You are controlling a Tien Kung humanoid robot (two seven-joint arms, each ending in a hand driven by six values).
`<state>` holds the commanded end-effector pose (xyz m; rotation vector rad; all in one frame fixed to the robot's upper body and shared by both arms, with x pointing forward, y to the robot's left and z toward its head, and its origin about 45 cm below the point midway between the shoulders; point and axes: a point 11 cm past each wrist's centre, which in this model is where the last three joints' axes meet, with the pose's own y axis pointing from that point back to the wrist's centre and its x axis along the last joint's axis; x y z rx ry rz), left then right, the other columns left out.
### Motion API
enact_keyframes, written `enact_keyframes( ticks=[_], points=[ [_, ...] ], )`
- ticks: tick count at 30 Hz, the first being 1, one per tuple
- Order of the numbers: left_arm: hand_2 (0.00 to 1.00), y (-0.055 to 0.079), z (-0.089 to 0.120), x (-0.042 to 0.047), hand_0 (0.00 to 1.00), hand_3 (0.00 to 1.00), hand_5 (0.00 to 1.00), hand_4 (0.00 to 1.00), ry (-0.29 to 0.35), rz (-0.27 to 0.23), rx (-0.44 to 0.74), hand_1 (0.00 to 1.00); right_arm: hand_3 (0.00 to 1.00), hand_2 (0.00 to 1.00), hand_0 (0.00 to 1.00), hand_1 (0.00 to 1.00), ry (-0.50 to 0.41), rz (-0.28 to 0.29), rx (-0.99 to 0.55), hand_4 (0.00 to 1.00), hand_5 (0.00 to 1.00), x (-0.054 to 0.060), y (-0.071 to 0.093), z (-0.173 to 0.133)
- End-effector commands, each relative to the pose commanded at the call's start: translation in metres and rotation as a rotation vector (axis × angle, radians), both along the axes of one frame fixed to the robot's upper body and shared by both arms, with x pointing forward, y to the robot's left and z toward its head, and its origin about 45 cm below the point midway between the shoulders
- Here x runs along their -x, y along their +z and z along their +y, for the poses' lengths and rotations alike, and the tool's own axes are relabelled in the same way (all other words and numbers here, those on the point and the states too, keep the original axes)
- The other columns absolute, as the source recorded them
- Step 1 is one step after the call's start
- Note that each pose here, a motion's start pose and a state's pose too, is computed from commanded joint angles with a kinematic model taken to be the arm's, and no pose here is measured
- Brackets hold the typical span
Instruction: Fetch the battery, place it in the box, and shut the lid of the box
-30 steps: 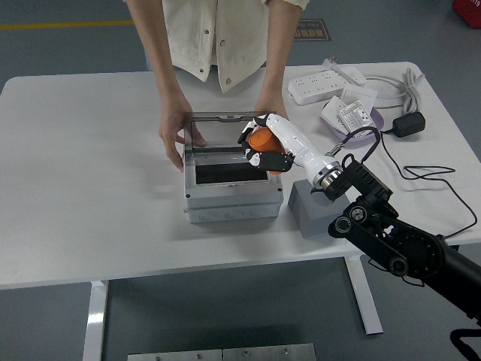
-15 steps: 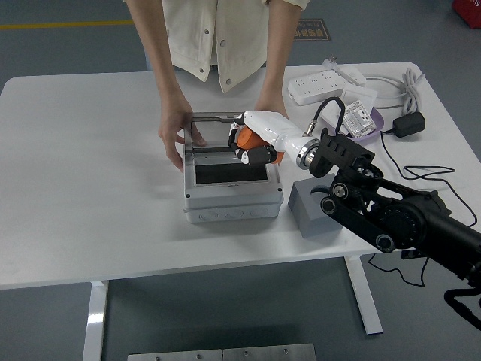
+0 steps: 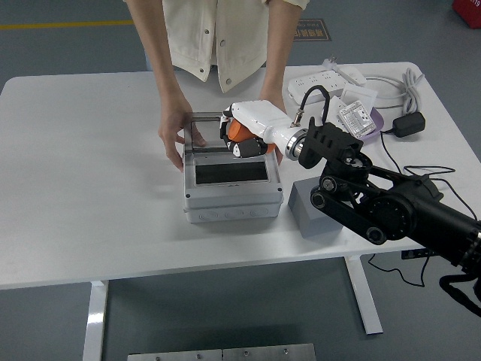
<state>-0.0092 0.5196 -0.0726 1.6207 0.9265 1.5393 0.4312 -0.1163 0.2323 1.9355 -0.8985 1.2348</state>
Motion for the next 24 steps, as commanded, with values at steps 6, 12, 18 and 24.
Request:
enact_keyframes(
  ticks=[6,12,18,24],
  points=[
    [0.570,0.001,0.001,-0.0033,0.629,0.529,0.043,0.236,-0.003,-0.004,-0.001,0.744,0.221,0.222,0.261,0.249,-0.003,-0.004,-0.031,0.002,0.002,0.000,0.002,0.002],
    [0.571,0.001,0.001,-0.0081,0.629,0.529,0.041,0.235,-0.006,-0.012,0.001,0.744,0.224,0.232,0.264,0.261,0.000,-0.002,-0.063,0.002,0.002,0.002,0.001,0.007],
    [0.570,0.001,0.001,-0.0108,0.630,0.529,0.042,0.235,-0.008,-0.018,0.001,0.744,0.225,0.259,0.269,0.280,0.014,0.021,-0.073,0.002,0.002,0.008,-0.006,0.013],
    [0.570,0.001,0.001,-0.0131,0.628,0.529,0.042,0.234,-0.010,-0.023,0.002,0.744,0.301,0.305,0.274,0.307,0.025,0.033,-0.086,0.024,0.002,0.013,-0.012,0.018]
  ],
)
